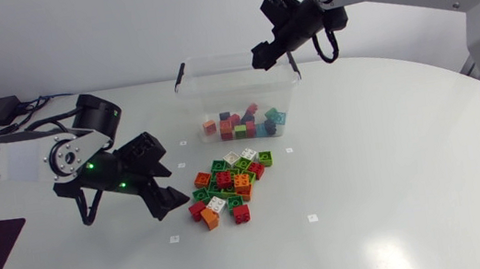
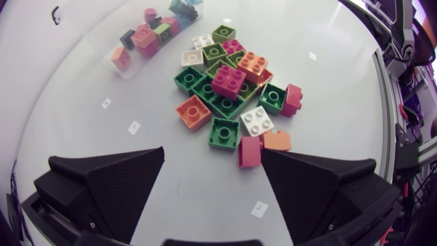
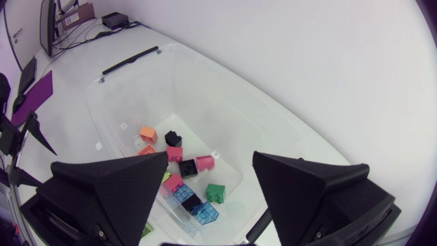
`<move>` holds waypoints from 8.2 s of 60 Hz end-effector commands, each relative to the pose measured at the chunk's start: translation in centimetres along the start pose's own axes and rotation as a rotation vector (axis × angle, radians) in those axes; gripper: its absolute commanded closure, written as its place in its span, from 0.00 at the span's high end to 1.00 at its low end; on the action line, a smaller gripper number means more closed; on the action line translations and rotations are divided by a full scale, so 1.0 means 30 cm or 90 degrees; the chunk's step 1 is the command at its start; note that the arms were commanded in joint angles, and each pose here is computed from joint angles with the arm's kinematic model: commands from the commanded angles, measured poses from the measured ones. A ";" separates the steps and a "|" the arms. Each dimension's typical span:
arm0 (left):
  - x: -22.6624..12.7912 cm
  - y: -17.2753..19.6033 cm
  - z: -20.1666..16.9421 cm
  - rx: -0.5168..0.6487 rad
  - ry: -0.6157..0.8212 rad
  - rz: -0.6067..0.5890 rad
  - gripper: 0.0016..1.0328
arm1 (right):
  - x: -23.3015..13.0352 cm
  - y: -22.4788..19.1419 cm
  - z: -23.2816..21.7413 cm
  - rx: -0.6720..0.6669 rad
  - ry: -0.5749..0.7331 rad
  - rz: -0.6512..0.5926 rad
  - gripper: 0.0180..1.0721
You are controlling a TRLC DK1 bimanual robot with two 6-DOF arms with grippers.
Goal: Place the duplo bricks in the container
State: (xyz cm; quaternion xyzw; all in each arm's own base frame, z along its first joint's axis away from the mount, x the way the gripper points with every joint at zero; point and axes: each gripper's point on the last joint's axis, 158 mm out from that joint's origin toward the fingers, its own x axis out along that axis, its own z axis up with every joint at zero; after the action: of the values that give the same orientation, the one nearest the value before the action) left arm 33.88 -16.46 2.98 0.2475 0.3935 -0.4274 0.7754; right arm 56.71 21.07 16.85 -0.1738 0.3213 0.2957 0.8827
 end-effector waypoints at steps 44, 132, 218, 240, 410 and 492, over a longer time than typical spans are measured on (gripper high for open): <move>0.125 -0.116 -0.100 0.071 0.010 -0.018 0.83 | -0.403 0.225 -0.049 -0.023 -0.066 0.006 0.95; 0.058 -0.125 -0.048 0.094 -0.060 0.001 0.41 | -0.044 0.418 -0.596 0.113 0.202 -0.030 0.95; 0.200 -0.144 -0.057 0.046 -0.048 -0.080 0.34 | 0.058 0.459 -0.635 0.184 0.294 -0.062 0.95; 0.181 -0.192 -0.115 0.056 -0.025 -0.103 0.27 | 0.090 0.433 -0.643 0.216 0.309 -0.074 0.95; -0.260 0.355 0.660 -0.082 -0.315 0.062 0.30 | 0.010 0.307 -0.613 0.261 0.291 -0.144 0.32; -0.217 0.443 0.712 -0.077 -0.229 0.153 0.94 | -0.253 0.095 -0.196 0.263 0.088 -0.160 0.32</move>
State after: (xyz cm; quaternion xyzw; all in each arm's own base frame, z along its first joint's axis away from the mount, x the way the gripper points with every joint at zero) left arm 53.78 -23.00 18.21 0.1447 0.2652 -0.3454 0.8885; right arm 46.78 17.37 14.68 -0.0485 0.4335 0.0950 0.8948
